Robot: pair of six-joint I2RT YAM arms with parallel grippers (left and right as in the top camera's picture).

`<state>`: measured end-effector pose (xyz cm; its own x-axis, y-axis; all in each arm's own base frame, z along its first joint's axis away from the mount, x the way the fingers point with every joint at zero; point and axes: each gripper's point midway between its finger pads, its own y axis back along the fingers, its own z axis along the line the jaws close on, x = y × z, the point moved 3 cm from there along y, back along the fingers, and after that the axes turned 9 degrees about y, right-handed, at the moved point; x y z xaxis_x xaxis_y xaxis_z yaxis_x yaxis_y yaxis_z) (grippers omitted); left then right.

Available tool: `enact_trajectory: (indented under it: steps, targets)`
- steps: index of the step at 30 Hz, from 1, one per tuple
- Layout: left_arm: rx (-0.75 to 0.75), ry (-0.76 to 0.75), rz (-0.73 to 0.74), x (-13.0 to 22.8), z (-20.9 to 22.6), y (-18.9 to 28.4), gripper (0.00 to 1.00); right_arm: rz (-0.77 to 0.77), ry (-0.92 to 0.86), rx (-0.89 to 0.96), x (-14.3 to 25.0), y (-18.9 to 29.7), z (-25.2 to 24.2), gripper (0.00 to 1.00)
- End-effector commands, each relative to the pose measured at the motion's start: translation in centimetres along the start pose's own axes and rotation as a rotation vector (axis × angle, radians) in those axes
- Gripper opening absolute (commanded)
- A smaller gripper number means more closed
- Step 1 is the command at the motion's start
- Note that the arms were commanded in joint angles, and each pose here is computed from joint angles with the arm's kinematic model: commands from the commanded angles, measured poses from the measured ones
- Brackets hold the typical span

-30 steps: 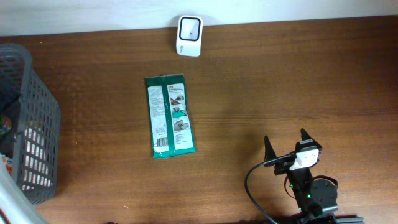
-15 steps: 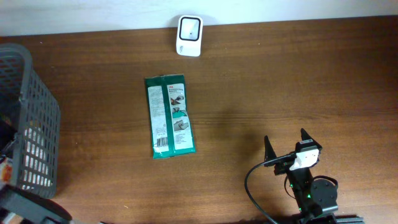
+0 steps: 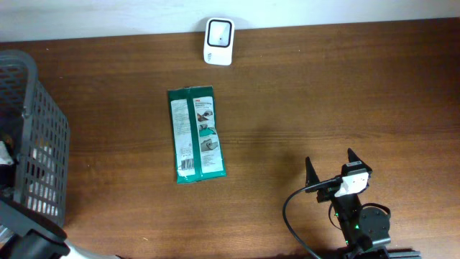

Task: Scan the item barcode
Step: 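Reach left gripper into basket and grasp white cream tube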

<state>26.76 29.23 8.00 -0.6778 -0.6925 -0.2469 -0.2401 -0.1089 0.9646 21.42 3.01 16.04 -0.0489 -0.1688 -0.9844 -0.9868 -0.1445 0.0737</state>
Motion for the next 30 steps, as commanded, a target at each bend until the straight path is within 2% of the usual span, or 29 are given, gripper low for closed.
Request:
enact_trajectory:
  steps: [1,5,6,7,8,11,14,17,21,23,25,28,30]
  targets:
    - [0.017,-0.014,0.07,2.5,-0.3,-2.6,0.62,0.003,0.006,-0.001,0.2,0.0,0.0,0.98]
    - [0.039,-0.039,0.074,2.9,-1.5,-3.1,0.28,0.003,0.006,-0.001,0.2,0.0,0.0,0.98]
    - [0.04,-0.043,0.075,2.9,-1.7,-3.1,0.24,0.003,0.006,-0.001,0.2,0.0,0.0,0.98]
    - [0.042,-0.054,0.076,2.9,-2.1,-3.2,0.1,0.003,0.006,-0.001,0.2,0.0,0.0,0.98]
    - [0.043,-0.059,0.077,2.9,-2.3,-3.2,0.01,0.003,0.006,-0.001,0.2,0.0,0.0,0.98]
    - [0.043,-0.065,0.08,2.7,-2.5,-2.7,0.0,0.003,0.006,-0.001,0.2,0.0,0.0,0.98]
    - [0.041,-0.071,0.023,0.6,-2.8,0.4,0.0,0.003,0.005,-0.001,0.2,0.0,0.0,0.98]
    - [0.035,-0.052,-0.179,-3.5,-3.5,7.4,0.0,0.003,0.006,-0.001,0.2,0.0,0.0,0.98]
    - [0.041,-0.056,-0.476,-5.6,-4.9,17.5,0.0,0.003,0.006,-0.001,0.2,0.0,0.0,0.98]
    - [0.063,-0.053,-0.622,-5.7,-6.2,22.1,0.0,0.003,0.006,-0.001,0.2,0.0,0.0,0.98]
    - [0.099,-0.114,-0.76,-5.0,-8.6,26.7,0.0,0.003,0.006,-0.001,0.2,0.0,0.0,0.98]
    - [0.217,-0.201,-0.989,-2.6,-13.5,34.3,0.0,0.003,0.006,-0.001,0.2,0.0,0.0,0.98]
    - [0.305,-0.238,-1.069,-0.6,-15.8,37.5,0.0,0.003,0.006,-0.001,0.2,0.0,0.0,0.98]
